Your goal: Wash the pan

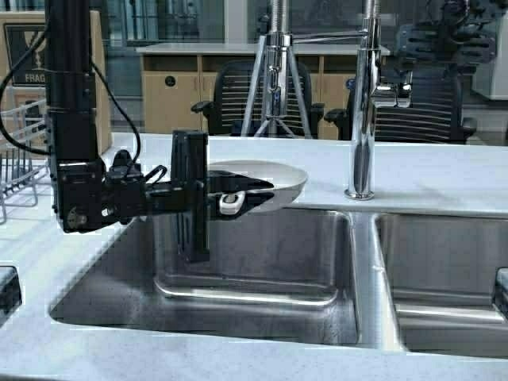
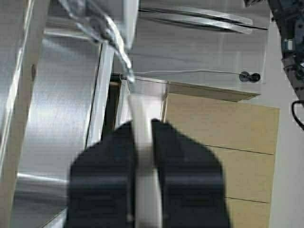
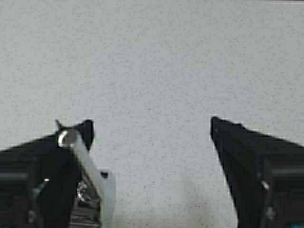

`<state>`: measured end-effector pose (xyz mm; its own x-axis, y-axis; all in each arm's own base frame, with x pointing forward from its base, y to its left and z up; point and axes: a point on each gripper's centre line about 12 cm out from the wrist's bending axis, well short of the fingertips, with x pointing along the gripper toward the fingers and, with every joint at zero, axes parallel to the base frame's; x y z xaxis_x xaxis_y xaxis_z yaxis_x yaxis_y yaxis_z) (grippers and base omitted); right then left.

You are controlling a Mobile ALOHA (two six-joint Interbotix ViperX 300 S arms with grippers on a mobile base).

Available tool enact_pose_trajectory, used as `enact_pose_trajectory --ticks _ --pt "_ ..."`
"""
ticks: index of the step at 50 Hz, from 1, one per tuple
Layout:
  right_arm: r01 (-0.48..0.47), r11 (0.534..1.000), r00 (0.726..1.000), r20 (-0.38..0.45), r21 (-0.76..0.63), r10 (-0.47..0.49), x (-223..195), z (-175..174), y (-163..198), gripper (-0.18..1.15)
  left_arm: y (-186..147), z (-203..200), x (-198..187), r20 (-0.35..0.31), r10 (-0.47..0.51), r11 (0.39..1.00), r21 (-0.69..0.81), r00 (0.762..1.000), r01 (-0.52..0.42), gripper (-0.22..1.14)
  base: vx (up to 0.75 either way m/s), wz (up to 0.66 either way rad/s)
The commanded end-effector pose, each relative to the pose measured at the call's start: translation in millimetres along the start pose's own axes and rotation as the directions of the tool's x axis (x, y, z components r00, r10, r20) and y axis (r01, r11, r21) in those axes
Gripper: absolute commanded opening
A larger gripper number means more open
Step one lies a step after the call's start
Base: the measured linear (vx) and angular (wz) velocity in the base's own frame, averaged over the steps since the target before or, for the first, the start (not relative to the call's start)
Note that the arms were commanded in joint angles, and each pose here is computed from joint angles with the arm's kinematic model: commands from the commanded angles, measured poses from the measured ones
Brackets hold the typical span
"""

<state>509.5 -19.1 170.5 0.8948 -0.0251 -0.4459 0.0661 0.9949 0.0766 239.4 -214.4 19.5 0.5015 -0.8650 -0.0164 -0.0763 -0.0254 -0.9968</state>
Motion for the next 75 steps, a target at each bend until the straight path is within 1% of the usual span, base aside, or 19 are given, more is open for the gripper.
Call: enact_pose_trajectory --ticks 1,9,16,22,29,34,38,41,44,47,50,55,57,58,60,64,66,75 --pt "0.049 0.998 0.998 0.033 0.036 -0.05 -5.2 19.0 -27.1 1.04 -9.2 -0.3 3.2 -0.009 -0.041 0.999 0.025 0.999 0.041 0.02 -0.01 0.0" --pt "0.103 0.99 0.995 0.005 0.097 -0.104 -8.8 17.6 -55.1 1.04 -9.2 0.7 3.7 -0.006 -0.044 0.999 0.024 0.999 0.044 0.02 0.0 0.0" --pt "0.122 0.984 0.992 0.009 0.127 -0.124 -14.9 22.1 -65.4 1.04 -9.3 0.4 4.2 -0.008 -0.045 0.999 0.025 0.999 0.046 0.02 0.0 0.0" --pt "0.117 0.985 0.992 0.041 0.128 -0.123 -24.3 35.6 -63.9 1.04 -8.8 0.6 4.5 -0.008 -0.044 0.999 0.025 0.999 0.044 0.02 0.0 0.01" --pt "0.107 0.986 0.987 0.108 0.126 -0.121 -46.7 62.8 -60.4 1.04 -6.8 0.7 3.9 -0.007 -0.039 0.999 0.022 0.999 0.039 0.02 0.0 0.0" --pt "0.119 0.985 0.982 0.134 0.128 -0.136 -63.4 72.3 -66.4 1.04 -6.3 0.2 3.9 -0.008 -0.037 0.999 0.021 0.999 0.037 0.02 0.0 0.0" --pt "0.131 0.982 0.981 0.125 0.134 -0.148 -67.6 68.0 -71.8 1.03 -6.1 0.6 4.6 -0.009 -0.038 0.999 0.022 0.999 0.039 0.02 0.0 0.0" --pt "0.141 0.98 0.983 0.098 0.144 -0.155 -64.8 56.9 -76.1 1.01 -6.4 1.5 5.2 -0.007 -0.041 0.999 0.023 0.999 0.041 0.02 0.0 0.0" --pt "0.145 0.978 0.986 0.064 0.147 -0.156 -58.4 44.0 -77.2 0.94 -6.6 1.2 5.8 -0.009 -0.042 0.999 0.024 0.999 0.043 0.02 0.0 -0.01" --pt "0.149 0.978 0.988 0.02 0.146 -0.153 -49.7 30.8 -76.5 0.8 -6.4 1.5 5.2 -0.007 -0.041 0.999 0.023 0.999 0.041 0.02 -0.01 -0.02" --pt "0.146 0.979 0.989 -0.032 0.142 -0.143 -41.2 19.7 -71.3 0.58 -6.6 1.2 5.8 -0.009 -0.042 0.999 0.024 0.999 0.043 0.02 -0.01 -0.03" --pt "0.13 0.983 0.988 -0.096 0.133 -0.118 -28.7 9.2 -57.5 0.09 -6.7 1.2 5.7 -0.009 -0.044 0.999 0.024 0.999 0.044 0.02 0.0 -0.01" --pt "0.117 0.985 0.989 -0.107 0.127 -0.104 -24.3 7.3 -49.7 -0.05 -5.6 1.0 5.5 -0.01 -0.04 0.999 0.023 0.999 0.04 0.02 -0.01 -0.01" --pt "0.109 0.987 0.989 -0.112 0.122 -0.095 -21.5 6.1 -44.7 -0.09 -5.6 1.1 5.5 -0.009 -0.04 0.999 0.023 0.999 0.04 0.02 -0.01 -0.02" --pt "0.093 0.989 0.989 -0.121 0.113 -0.079 -16.1 5.0 -35.3 -0.08 -5.1 1.4 5.2 -0.009 -0.038 0.999 0.022 0.999 0.039 0.02 0.0 -0.01" --pt "0.054 0.994 0.991 -0.124 0.092 -0.043 -6.3 7.1 -13.3 0.06 -4.1 1.7 5.6 -0.008 -0.039 0.999 0.02 0.999 0.039 0.02 0.0 0.0" --pt "0.032 0.996 0.992 -0.124 0.081 -0.022 -2.1 8.0 -0.8 0.1 -4.0 1.9 6.0 -0.009 -0.038 0.999 0.022 0.999 0.039 0.02 0.0 0.0" --pt "-0.075 0.997 0.992 -0.102 0.021 0.077 3.3 19.1 60.6 0.05 -3.7 1.9 5.9 -0.008 -0.039 0.999 0.021 0.999 0.039 0.02 0.0 0.0"
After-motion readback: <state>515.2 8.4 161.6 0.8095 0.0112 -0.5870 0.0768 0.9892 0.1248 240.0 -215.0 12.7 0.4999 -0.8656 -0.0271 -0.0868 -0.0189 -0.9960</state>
